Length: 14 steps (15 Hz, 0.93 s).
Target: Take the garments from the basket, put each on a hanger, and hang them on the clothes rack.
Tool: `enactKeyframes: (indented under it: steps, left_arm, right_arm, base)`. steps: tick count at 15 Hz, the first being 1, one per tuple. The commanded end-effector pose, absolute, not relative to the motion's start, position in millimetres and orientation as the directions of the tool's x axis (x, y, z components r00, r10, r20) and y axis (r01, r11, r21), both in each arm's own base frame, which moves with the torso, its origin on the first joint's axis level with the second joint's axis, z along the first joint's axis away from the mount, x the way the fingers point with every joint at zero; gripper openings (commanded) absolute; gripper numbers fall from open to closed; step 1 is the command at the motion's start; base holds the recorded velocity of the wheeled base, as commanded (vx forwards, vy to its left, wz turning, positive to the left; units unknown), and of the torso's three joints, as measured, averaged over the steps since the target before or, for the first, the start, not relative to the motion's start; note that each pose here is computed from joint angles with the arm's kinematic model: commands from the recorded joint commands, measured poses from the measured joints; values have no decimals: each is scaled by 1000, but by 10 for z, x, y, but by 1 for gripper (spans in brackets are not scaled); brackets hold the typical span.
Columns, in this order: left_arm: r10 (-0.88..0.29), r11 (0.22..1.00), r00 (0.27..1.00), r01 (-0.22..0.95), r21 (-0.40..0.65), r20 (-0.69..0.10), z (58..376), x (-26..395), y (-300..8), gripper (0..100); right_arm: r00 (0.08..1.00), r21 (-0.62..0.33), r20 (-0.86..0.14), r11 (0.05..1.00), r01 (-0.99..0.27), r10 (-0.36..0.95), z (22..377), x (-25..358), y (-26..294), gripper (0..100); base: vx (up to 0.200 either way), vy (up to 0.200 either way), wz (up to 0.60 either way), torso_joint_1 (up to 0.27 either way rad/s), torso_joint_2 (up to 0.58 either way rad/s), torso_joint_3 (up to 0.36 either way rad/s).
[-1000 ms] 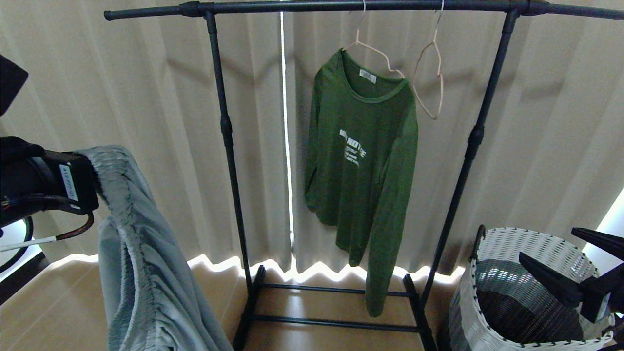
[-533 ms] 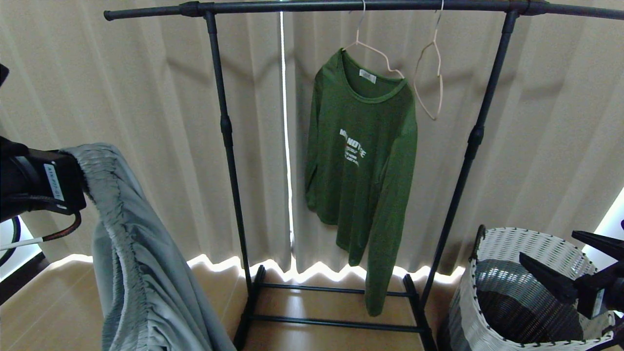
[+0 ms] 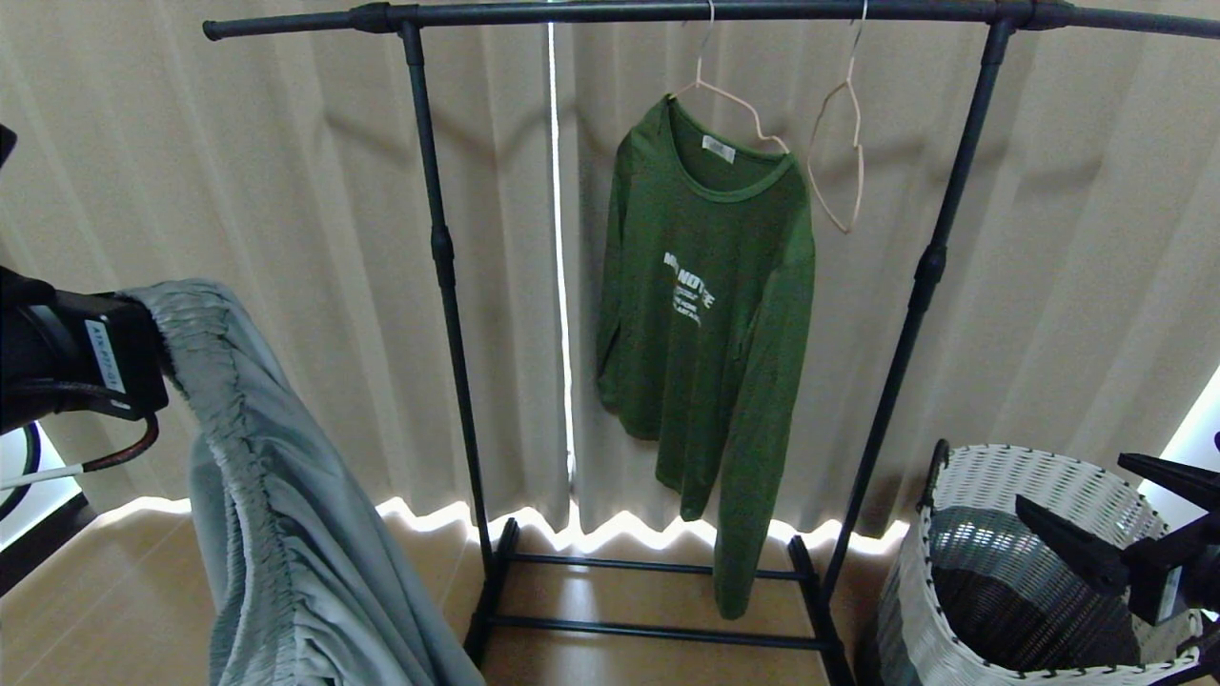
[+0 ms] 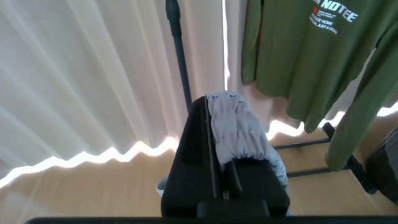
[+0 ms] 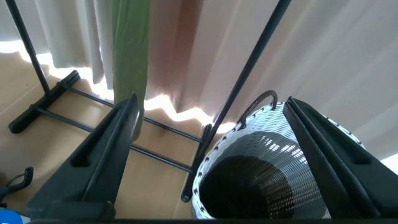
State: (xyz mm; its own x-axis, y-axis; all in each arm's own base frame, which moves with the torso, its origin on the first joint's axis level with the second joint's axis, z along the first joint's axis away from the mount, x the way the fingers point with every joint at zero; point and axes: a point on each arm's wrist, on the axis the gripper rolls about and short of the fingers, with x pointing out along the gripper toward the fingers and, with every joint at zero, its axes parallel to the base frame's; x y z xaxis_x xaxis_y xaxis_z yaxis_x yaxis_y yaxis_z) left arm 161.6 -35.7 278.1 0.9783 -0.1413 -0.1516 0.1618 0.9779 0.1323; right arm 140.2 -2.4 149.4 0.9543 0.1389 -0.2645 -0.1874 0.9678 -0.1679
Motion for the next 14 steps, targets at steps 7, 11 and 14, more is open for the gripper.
enactKeyframes:
  steps: [7,11,14]
  left_arm:
    - [-141,978,978,162,132,-155,2773,1620,-357,0]
    - [-141,978,977,163,134,-158,2760,1616,-357,0]
    - [-141,977,977,163,134,-161,2751,1616,-357,0]
  right_arm:
    - [953,-166,-266,968,-189,141,1491,1405,-23,100]
    - [953,-166,-269,968,-190,141,1481,1400,-23,100]
    - [951,-165,-274,968,-191,141,1467,1390,-22,100]
  base:
    - [0,0,0,17,-74,-56]
    - [0,0,0,116,-375,-286]
    - [0,0,0,183,-492,-284]
